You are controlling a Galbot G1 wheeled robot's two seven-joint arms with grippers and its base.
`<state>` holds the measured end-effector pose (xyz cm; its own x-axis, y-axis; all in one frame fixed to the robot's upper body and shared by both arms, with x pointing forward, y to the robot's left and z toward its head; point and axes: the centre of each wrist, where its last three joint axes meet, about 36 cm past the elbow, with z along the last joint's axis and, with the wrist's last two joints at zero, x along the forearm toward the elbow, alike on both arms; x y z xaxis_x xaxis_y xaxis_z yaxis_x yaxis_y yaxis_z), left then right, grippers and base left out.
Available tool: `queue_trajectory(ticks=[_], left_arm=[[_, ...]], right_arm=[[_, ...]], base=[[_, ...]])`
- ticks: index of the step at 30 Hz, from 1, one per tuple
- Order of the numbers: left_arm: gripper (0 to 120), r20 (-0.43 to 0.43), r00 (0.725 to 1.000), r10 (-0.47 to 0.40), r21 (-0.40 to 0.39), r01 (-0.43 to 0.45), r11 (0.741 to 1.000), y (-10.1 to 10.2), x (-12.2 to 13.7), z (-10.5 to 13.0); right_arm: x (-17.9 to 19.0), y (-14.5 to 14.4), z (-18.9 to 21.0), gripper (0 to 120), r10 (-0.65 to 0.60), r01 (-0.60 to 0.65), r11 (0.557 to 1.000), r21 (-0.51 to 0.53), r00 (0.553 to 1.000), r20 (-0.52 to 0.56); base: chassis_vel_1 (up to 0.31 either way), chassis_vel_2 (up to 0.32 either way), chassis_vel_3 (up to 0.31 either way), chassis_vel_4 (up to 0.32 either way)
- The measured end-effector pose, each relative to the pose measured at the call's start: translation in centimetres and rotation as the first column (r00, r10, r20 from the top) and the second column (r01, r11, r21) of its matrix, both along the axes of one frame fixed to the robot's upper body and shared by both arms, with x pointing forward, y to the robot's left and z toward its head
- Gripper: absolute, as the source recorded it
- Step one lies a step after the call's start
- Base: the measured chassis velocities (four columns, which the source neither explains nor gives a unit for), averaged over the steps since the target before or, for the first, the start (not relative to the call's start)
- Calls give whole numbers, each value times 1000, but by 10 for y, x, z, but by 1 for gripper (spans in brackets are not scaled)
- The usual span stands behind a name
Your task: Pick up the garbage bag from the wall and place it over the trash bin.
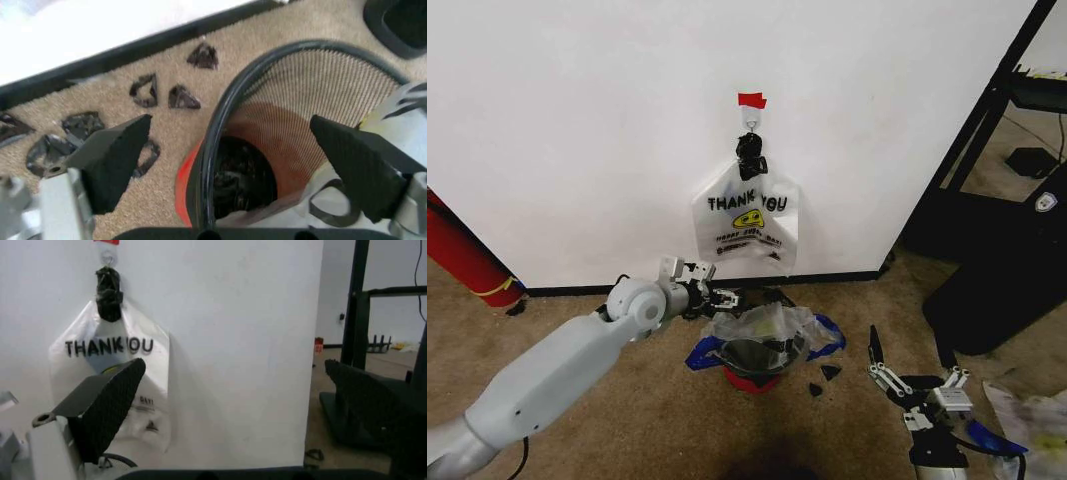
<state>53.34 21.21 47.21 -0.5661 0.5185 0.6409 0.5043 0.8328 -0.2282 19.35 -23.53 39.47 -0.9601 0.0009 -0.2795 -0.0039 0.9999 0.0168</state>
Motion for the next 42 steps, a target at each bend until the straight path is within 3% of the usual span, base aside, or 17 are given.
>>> queue_trajectory(ticks=[8, 13, 17, 22, 26, 32, 39, 42], left_arm=[[65, -42, 999, 10, -6, -10, 1000, -10, 11, -16], [43, -60, 998, 25, -13, -26, 1000, -14, 13, -21], [34, -62, 998, 24, -19, -26, 1000, -17, 13, -22], [11, -63, 998, 32, -19, -33, 999, -18, 13, -22], [3, -59, 997, 43, -19, -44, 999, -14, 12, -19], [1, -46, 995, 89, -32, -91, 995, -7, 6, -9], [1, -31, 972, 232, -79, -234, 969, 8, -29, 8], [1, -55, 930, 362, -86, -366, 927, 14, -64, 6]], right_arm=[[0, 1, 2, 100, -6, 6, 1000, 8, 1000, -7], [0, 1, -1, 100, -10, 10, 1000, 12, 1000, -17], [1, 3, -2, 100, -8, 9, 1000, 16, 1000, -21], [2, 7, -3, 100, -3, 3, 1000, 19, 1000, -24], [1, 8, -4, 100, -2, 3, 1000, 20, 1000, -29], [2, 10, -5, 100, -4, 5, 1000, 26, 999, -37], [6, 9, -5, 100, -3, 4, 1000, 23, 999, -49], [7, 12, -8, 100, 0, 2, 1000, 29, 998, -67]], base=[[0, 0, 0, 0], [0, 0, 0, 0], [0, 0, 0, 0], [0, 0, 0, 0], [0, 0, 0, 0], [0, 0, 0, 0], [0, 0, 0, 0], [0, 0, 0, 0]])
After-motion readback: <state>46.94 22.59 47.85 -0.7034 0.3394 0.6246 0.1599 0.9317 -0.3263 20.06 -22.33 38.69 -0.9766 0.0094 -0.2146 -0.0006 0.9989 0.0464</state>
